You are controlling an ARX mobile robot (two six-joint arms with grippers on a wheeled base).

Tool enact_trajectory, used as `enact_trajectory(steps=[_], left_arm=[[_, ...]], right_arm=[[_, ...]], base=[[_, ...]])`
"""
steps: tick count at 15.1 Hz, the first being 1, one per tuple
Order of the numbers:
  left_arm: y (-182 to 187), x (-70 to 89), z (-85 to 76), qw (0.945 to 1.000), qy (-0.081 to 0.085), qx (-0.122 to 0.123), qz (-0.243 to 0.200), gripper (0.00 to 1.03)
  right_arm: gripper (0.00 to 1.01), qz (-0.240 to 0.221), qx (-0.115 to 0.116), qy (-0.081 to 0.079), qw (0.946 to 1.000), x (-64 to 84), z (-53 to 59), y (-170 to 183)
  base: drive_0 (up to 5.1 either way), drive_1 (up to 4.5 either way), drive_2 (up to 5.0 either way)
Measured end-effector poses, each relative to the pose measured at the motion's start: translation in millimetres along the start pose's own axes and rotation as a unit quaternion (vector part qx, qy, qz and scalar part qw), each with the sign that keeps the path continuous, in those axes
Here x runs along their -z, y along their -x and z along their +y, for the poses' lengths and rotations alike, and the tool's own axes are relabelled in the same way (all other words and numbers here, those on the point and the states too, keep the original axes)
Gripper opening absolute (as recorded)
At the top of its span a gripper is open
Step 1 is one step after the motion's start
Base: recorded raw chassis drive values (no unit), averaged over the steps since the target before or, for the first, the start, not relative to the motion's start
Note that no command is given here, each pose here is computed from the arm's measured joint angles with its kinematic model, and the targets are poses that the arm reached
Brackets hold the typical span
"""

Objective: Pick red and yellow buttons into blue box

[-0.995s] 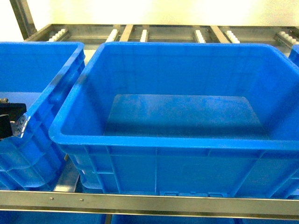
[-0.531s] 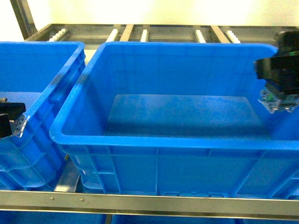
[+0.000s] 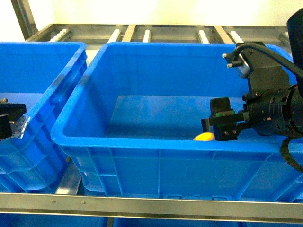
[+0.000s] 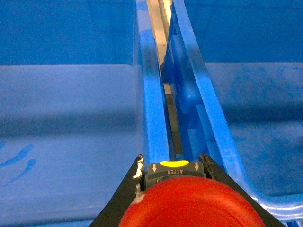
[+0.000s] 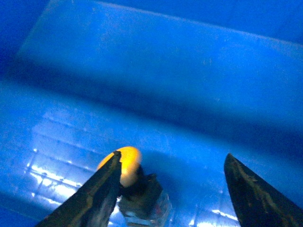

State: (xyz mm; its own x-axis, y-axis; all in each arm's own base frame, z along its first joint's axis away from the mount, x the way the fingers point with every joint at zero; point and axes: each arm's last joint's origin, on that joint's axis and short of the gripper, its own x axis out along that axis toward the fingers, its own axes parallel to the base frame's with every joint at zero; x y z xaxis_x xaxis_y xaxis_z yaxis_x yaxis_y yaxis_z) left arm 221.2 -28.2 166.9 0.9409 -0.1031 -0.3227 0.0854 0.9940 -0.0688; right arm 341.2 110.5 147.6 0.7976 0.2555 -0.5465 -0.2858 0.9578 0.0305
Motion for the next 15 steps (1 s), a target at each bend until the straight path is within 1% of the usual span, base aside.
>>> enact_trajectory(steps=[1, 2, 3, 5, 6, 7, 8, 9, 11, 12, 13, 15], left_arm=[[0, 0.0, 0.0, 1.0000, 0.000, 0.000, 0.000, 0.27], [0, 0.0, 0.0, 1.0000, 0.000, 0.000, 0.000, 0.27], [0, 0.0, 0.0, 1.0000, 0.000, 0.000, 0.000, 0.27], [0, 0.0, 0.0, 1.0000, 0.000, 0.000, 0.000, 0.27], [0, 0.0, 0.0, 1.0000, 0.000, 0.000, 0.000, 0.27], [0, 0.0, 0.0, 1.0000, 0.000, 0.000, 0.000, 0.27], [0, 0.0, 0.0, 1.0000, 0.000, 0.000, 0.000, 0.27], [0, 0.1, 0.0, 1.0000, 0.000, 0.000, 0.000, 0.27], [0, 0.1, 0.0, 1.0000, 0.000, 0.000, 0.000, 0.27], [0, 0.1, 0.0, 1.0000, 0.000, 0.000, 0.000, 0.27], [0, 0.1, 0.0, 1.0000, 0.000, 0.000, 0.000, 0.27], [0, 0.1, 0.0, 1.0000, 0.000, 0.000, 0.000, 0.27]], right_arm=[[0.83, -0.022, 0.004, -0.005, 0.9997, -6.9, -2.3, 8], [0.96, -0.038, 0.013, -0.015, 0.9991, -11.0, -7.3, 17], [0.98, -0.059, 0.032, -0.026, 0.9974, -16.2, -16.8, 33], [0.98, -0.091, 0.054, -0.036, 0.9937, -21.8, -30.3, 58], [0.98, -0.110, 0.071, -0.045, 0.9903, -20.9, -41.6, 76], [0.98, -0.120, 0.088, -0.052, 0.9875, -17.0, -51.0, 88], [0.98, -0.143, 0.140, -0.076, 0.9769, -3.3, -76.2, 119], [0.98, -0.155, 0.159, -0.084, 0.9714, 2.4, -83.8, 132], [0.98, -0.164, 0.191, -0.099, 0.9626, 18.1, -94.5, 153], [0.98, -0.162, 0.199, -0.104, 0.9609, 26.9, -96.7, 162], [0.98, -0.164, 0.205, -0.107, 0.9590, 31.7, -97.6, 166], [0.98, -0.169, 0.208, -0.112, 0.9569, 40.8, -97.9, 174]], base=[[0.0, 0.00, 0.0], [0.0, 0.00, 0.0], [0.0, 0.00, 0.0], [0.0, 0.00, 0.0], [0.0, 0.00, 0.0], [0.0, 0.00, 0.0], [0.0, 0.00, 0.0], [0.0, 0.00, 0.0], [0.0, 0.00, 0.0], [0.0, 0.00, 0.0], [0.0, 0.00, 0.0], [0.0, 0.00, 0.0]])
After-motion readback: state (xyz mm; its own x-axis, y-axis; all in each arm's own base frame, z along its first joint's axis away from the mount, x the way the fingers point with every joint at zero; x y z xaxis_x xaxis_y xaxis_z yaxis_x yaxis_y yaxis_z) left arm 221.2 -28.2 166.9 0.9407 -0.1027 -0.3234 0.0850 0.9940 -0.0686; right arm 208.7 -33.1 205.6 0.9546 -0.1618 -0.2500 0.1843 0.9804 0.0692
